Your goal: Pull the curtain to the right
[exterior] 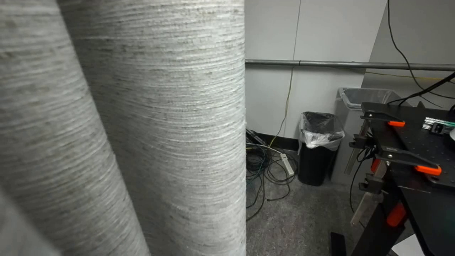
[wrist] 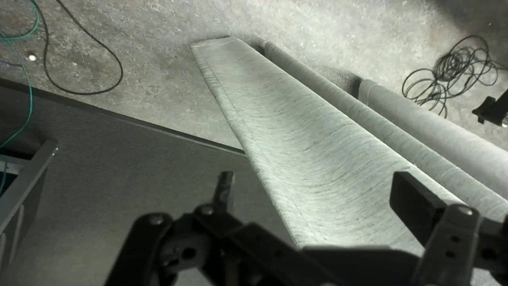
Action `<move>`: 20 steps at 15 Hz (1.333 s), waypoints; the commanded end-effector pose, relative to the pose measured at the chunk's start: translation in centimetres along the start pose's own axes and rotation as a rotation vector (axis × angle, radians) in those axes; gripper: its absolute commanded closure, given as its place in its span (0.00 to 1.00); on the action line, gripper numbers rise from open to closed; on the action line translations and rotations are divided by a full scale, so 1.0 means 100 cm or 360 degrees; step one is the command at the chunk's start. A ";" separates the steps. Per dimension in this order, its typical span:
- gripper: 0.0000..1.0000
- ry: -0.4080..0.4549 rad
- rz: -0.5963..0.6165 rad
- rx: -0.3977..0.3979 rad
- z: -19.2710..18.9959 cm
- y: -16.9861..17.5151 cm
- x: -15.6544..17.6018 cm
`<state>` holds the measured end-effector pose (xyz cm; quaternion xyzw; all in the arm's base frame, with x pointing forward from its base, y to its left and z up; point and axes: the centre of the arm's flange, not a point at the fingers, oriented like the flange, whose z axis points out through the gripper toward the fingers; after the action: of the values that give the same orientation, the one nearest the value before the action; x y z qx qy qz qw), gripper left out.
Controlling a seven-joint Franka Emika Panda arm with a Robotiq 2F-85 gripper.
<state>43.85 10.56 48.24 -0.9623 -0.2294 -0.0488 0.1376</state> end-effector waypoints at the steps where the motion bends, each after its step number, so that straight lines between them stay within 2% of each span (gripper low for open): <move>1: 0.00 -0.0071 -0.0203 0.0111 0.024 0.023 0.024; 5: 0.00 -0.0138 -0.0470 0.0262 0.040 0.022 0.029; 9: 0.00 -0.0121 -0.0782 0.0383 0.037 0.009 0.042; 11: 0.00 -0.0095 -0.0900 0.0369 0.028 0.009 0.053; 15: 0.00 -0.0053 -0.1034 0.0246 0.020 0.022 0.071; 20: 0.00 0.0081 -0.1182 0.0146 0.029 0.025 0.090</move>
<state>51.47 12.27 46.51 -0.8229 -0.5356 -0.0844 0.1699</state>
